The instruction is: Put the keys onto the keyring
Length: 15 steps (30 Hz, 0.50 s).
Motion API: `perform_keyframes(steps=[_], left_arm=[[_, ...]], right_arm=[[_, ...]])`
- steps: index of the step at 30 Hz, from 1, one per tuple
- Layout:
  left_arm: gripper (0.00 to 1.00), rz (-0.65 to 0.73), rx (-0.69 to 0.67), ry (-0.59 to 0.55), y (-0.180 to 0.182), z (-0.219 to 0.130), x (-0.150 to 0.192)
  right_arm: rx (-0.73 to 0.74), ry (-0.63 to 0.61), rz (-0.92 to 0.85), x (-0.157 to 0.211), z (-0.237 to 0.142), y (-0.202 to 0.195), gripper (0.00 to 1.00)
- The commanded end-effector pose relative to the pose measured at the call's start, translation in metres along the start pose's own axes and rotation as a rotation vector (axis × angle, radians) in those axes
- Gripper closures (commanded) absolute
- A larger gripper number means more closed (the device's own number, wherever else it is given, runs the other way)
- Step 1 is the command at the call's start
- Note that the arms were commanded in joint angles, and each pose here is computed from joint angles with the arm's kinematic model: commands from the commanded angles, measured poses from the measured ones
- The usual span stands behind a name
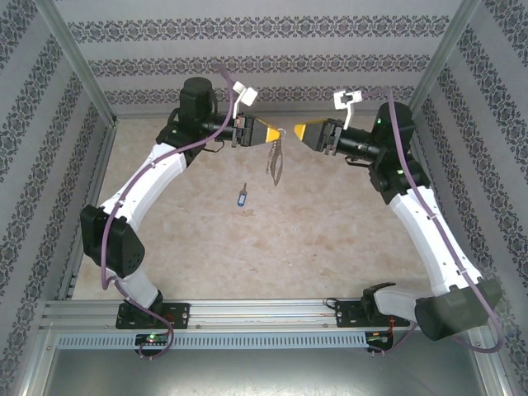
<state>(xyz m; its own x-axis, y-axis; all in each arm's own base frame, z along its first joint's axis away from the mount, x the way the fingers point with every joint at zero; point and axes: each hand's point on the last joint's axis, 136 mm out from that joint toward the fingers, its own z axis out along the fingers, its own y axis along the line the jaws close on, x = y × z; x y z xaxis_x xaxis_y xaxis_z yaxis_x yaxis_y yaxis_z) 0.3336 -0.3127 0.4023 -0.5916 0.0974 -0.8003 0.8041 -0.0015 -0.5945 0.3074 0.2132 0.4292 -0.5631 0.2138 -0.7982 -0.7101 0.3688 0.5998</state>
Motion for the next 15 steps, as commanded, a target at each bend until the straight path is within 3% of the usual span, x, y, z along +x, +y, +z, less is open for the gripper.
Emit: perform_keyframes(steps=[1, 15], left_arm=[[1.00, 0.140, -0.025, 0.118, -0.024, -0.011, 0.030], [1.00, 0.170, 0.007, 0.224, -0.047, -0.001, 0.060]], right_arm=[[-0.027, 0.102, -0.035, 0.011, -0.006, 0.013, 0.54], [-0.160, 0.323, 0.052, 0.059, 0.010, 0.024, 0.57]])
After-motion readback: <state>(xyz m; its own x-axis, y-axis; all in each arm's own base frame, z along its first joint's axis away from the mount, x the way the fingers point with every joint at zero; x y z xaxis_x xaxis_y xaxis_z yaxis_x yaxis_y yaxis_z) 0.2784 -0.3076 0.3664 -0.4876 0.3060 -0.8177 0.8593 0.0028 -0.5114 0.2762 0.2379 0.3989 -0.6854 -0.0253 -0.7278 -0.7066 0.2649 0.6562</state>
